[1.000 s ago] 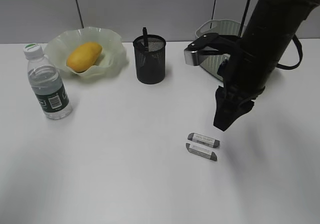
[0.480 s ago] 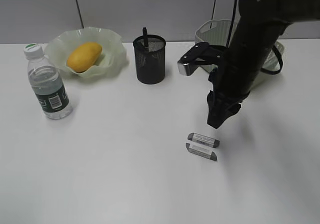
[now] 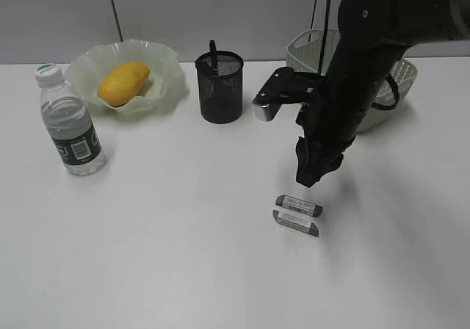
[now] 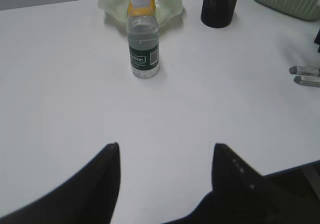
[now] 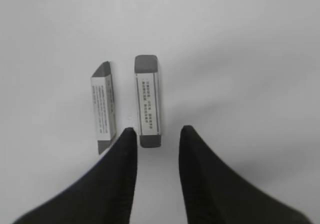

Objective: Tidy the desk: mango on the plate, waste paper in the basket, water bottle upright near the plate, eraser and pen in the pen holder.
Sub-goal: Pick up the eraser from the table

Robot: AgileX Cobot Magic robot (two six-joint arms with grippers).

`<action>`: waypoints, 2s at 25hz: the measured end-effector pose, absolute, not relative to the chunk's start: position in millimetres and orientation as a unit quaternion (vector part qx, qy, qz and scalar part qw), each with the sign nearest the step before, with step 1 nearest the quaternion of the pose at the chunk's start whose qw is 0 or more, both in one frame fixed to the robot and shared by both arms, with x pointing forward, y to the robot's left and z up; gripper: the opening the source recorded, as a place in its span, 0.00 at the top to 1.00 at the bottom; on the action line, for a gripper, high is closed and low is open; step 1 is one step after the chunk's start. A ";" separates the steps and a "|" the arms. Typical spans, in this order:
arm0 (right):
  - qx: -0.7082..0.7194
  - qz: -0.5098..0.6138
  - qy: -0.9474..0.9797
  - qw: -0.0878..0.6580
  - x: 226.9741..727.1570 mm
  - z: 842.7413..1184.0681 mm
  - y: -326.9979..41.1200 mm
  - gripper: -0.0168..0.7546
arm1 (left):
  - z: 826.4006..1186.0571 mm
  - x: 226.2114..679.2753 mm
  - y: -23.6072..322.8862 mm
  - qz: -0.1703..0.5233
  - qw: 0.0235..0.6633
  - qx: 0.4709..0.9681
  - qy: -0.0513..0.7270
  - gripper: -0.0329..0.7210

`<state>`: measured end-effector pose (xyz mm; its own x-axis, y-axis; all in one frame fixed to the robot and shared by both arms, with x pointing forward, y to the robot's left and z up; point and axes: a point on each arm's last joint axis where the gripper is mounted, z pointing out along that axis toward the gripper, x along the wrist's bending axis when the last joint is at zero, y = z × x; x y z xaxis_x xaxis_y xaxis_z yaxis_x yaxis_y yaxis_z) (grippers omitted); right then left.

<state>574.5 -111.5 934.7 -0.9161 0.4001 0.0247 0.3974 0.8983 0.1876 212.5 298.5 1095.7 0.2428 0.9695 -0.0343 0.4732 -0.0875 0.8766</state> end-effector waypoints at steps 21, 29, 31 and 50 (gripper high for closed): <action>0.174 0.063 0.982 0.022 574.9 901.4 -96.6 0.66 | 1061.7 216.9 299.9 0.305 0.392 0.680 0.539 0.36; 0.177 0.067 0.982 0.023 575.4 900.6 -96.0 0.66 | 1058.7 228.3 298.2 0.327 0.418 0.662 0.529 0.36; 0.180 0.070 0.981 0.022 575.3 900.2 -95.4 0.66 | 1058.7 228.3 298.2 0.328 0.418 0.662 0.529 0.36; 0.188 0.058 0.980 -0.003 576.5 875.1 -93.2 0.66 | 1058.8 228.3 298.2 0.328 0.418 0.662 0.529 0.36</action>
